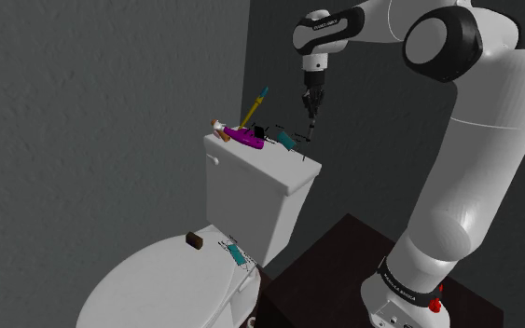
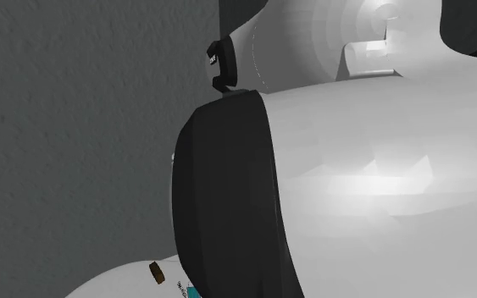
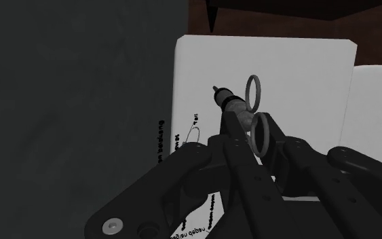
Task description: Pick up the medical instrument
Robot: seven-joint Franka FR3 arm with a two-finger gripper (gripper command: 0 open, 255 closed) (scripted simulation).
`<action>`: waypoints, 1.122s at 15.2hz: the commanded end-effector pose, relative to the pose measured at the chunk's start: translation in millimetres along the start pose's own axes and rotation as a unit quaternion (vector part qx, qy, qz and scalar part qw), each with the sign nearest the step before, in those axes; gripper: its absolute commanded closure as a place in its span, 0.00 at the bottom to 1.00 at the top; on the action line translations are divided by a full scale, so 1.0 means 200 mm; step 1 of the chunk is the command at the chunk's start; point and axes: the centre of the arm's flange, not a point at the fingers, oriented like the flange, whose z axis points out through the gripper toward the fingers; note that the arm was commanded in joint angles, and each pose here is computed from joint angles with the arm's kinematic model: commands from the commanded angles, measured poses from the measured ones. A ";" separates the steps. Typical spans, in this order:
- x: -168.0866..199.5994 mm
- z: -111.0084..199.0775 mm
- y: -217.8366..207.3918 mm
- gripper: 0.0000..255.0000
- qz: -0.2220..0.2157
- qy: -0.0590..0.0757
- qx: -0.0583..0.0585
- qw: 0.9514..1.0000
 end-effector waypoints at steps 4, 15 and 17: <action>0.00 0.00 0.00 1.00 0.000 0.000 0.000 1.000; -0.06 -0.28 0.02 1.00 0.000 0.000 0.000 1.000; -0.07 -0.33 0.02 1.00 0.000 0.000 0.000 1.000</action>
